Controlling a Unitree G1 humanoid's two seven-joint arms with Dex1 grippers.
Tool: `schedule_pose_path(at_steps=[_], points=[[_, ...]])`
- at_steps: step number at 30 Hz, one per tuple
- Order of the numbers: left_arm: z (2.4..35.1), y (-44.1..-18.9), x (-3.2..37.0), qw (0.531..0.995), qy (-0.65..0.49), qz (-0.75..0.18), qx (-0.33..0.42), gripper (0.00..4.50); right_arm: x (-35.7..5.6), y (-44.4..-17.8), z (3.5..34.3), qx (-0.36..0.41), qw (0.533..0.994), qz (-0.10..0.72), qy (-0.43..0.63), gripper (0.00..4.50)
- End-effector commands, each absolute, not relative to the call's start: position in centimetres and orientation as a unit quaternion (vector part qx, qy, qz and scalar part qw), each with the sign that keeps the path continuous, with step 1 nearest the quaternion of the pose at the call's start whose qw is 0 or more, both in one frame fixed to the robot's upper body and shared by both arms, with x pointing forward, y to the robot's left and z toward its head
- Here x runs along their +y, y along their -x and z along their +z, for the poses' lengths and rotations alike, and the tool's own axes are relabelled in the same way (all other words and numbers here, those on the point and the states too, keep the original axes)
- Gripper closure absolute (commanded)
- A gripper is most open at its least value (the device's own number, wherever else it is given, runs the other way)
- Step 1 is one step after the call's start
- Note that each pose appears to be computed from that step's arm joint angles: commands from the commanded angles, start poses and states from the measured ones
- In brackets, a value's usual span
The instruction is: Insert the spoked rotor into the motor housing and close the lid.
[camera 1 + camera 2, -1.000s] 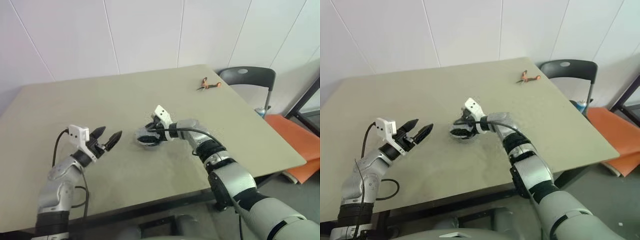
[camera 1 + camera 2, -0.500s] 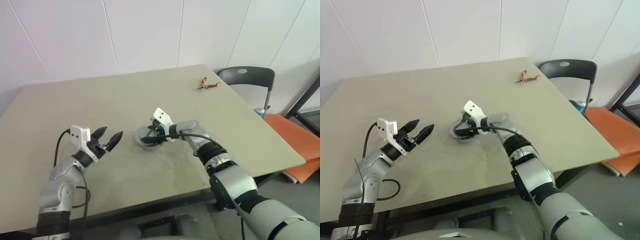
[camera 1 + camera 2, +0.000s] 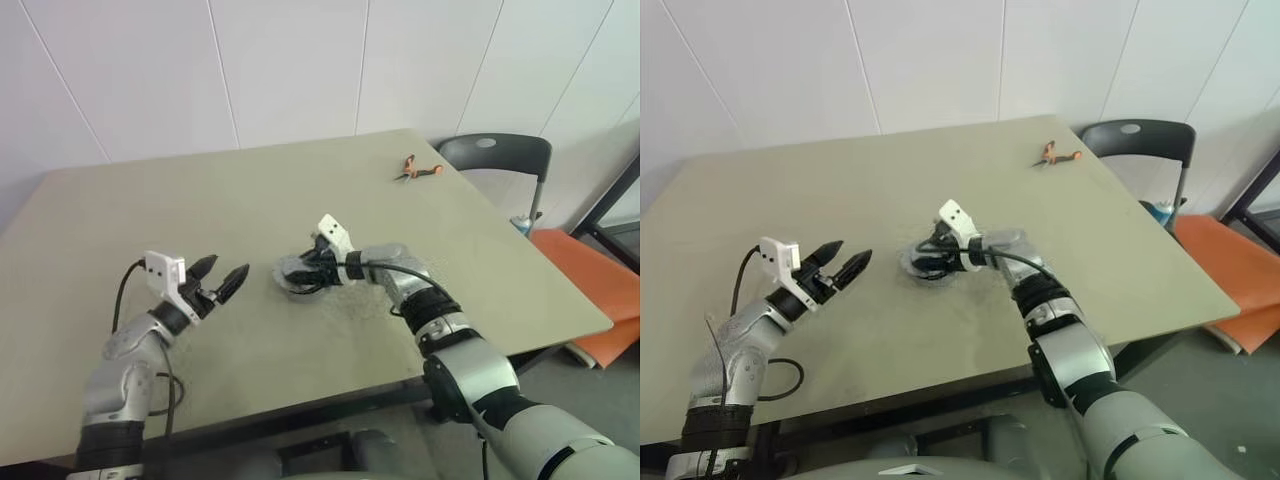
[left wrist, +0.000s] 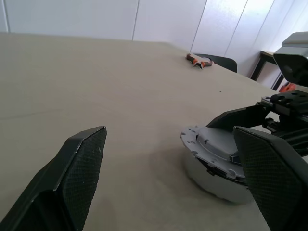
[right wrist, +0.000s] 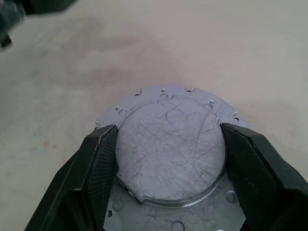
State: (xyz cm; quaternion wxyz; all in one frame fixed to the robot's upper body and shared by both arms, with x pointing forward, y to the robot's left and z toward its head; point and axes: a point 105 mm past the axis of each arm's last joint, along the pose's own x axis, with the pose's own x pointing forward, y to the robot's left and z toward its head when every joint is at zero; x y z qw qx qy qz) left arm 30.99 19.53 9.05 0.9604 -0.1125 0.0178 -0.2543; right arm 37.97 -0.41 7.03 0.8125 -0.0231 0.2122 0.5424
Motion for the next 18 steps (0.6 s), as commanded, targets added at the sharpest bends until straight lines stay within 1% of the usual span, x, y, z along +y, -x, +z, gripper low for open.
schedule_pose_path(at_steps=[1, 6, 8, 10, 11, 13, 16, 18], points=[[9.4, -30.9, 18.3, 0.956, 0.108, -0.272, 0.009, 0.0, 0.2, -37.6, 6.6, 0.218, 0.806, 0.55, 0.013, 1.47], [9.1, -30.9, 18.2, 0.955, 0.112, -0.274, 0.011, 0.0, -0.1, -36.9, 5.8, 0.217, 0.793, 0.565, 0.067, 1.47], [9.0, -30.9, 18.2, 0.955, 0.112, -0.275, 0.013, 0.0, -0.3, -36.7, 6.0, 0.217, 0.786, 0.575, 0.063, 1.47], [8.9, -30.9, 18.2, 0.954, 0.112, -0.277, 0.015, 0.0, -0.4, -36.9, 7.5, 0.201, 0.786, 0.584, 0.028, 1.47], [8.9, -30.9, 18.2, 0.954, 0.112, -0.277, 0.015, 0.0, -0.4, -37.2, 8.7, 0.187, 0.787, 0.588, 0.001, 1.47], [8.9, -30.9, 18.2, 0.954, 0.112, -0.278, 0.015, 0.0, -0.6, -37.7, 10.6, 0.163, 0.79, 0.591, -0.017, 1.47], [9.1, -30.9, 18.3, 0.954, 0.112, -0.279, 0.013, 0.0, -1.1, -38.0, 11.7, 0.146, 0.79, 0.595, 0.008, 1.47], [9.2, -30.9, 18.5, 0.954, 0.11, -0.279, 0.011, 0.0, -1.6, -37.9, 11.6, 0.143, 0.785, 0.6, 0.054, 1.47]])
